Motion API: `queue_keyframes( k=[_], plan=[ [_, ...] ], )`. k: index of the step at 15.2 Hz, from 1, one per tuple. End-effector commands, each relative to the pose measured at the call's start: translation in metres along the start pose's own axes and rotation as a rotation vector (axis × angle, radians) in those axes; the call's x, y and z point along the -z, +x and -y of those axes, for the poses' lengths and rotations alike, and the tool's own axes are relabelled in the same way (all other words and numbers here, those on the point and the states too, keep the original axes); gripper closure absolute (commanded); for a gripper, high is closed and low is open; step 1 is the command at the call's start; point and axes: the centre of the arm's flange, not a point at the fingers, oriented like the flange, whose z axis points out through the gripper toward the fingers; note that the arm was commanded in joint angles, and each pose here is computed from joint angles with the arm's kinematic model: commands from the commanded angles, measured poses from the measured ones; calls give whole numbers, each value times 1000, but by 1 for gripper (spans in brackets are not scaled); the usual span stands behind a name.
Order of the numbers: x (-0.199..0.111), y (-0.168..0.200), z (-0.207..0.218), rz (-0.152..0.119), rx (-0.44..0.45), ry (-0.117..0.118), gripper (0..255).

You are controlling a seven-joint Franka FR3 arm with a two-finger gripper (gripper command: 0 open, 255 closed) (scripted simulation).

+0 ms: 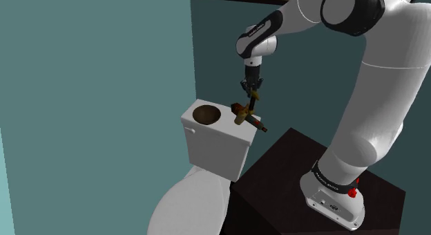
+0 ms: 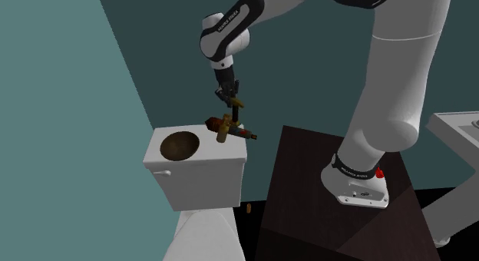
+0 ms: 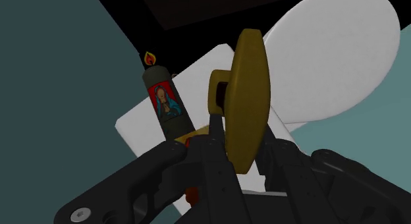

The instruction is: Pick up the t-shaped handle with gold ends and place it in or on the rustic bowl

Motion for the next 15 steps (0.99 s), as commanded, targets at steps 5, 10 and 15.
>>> queue_keyframes(
  k=[5,10,15],
  plan=[
    [24,48,56,0,0,0,255],
    [43,89,104,0,0,0,255],
    [63,129,152,0,0,0,255]
  ],
)
